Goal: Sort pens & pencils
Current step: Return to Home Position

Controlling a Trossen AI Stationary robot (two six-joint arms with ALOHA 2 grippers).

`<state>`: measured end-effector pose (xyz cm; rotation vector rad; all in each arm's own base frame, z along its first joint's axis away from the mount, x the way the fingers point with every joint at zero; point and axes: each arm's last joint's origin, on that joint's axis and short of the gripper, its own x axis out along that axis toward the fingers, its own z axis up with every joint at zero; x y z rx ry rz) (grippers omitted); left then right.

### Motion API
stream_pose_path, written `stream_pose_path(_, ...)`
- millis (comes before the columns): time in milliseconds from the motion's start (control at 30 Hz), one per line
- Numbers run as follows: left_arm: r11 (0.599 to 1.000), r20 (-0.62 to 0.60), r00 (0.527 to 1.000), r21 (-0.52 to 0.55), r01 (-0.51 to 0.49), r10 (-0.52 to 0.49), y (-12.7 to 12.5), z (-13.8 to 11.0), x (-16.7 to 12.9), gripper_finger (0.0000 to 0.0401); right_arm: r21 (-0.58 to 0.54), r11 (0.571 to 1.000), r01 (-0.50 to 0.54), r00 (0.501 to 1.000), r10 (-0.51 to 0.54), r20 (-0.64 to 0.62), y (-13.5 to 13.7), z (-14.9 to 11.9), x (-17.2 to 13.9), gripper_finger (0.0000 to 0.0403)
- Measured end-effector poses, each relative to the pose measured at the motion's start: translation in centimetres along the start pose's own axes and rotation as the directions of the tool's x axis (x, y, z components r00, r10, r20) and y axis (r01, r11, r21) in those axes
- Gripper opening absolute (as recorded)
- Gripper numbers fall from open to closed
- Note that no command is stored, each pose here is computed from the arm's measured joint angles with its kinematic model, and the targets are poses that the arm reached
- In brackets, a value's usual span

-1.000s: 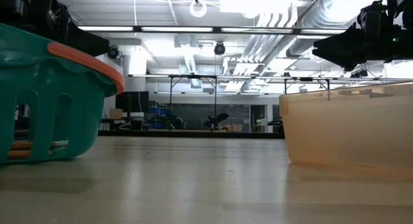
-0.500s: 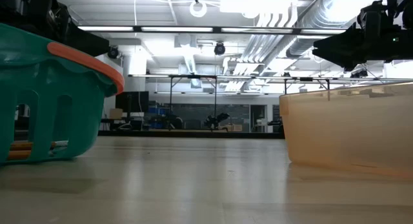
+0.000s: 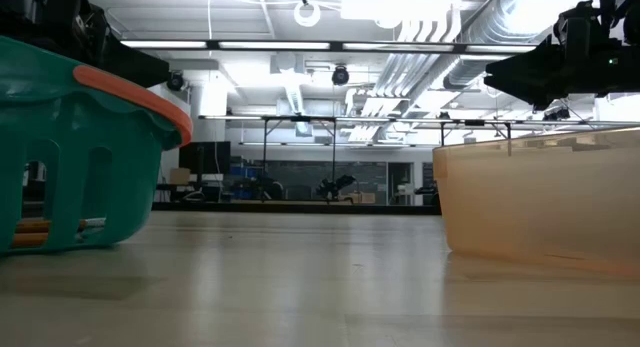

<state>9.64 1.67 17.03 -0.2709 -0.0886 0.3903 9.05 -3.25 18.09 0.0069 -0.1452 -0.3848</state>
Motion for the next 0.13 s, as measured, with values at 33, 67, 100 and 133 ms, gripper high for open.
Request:
stream_pose_path(33, 1.0, 0.0, 1.0, 0.0, 0.0, 0.0, 0.0, 0.0, 0.0, 0.0072, 0.0, 1.0, 0.001, 1.0, -0.001, 0.0, 0.0, 0.0, 0.0, 0.0197)
stream_pose_path(67, 1.0, 0.0, 1.0, 0.0, 0.0, 0.0, 0.0, 0.0, 0.0, 0.0072, 0.0, 1.0, 0.001, 1.0, -0.001, 0.0, 0.0, 0.0, 0.0, 0.0197)
stream_pose_path(100, 1.0, 0.0, 1.0, 0.0, 0.0, 0.0, 0.0, 0.0, 0.0, 0.0072, 0.0, 1.0, 0.001, 1.0, -0.001, 0.0, 0.0, 0.0, 0.0, 0.0197)
stream_pose_path(133, 1.0, 0.0, 1.0, 0.0, 0.0, 0.0, 0.0, 0.0, 0.0, 0.0072, 0.0, 1.0, 0.001, 1.0, -0.001, 0.0, 0.0, 0.0, 0.0, 0.0197)
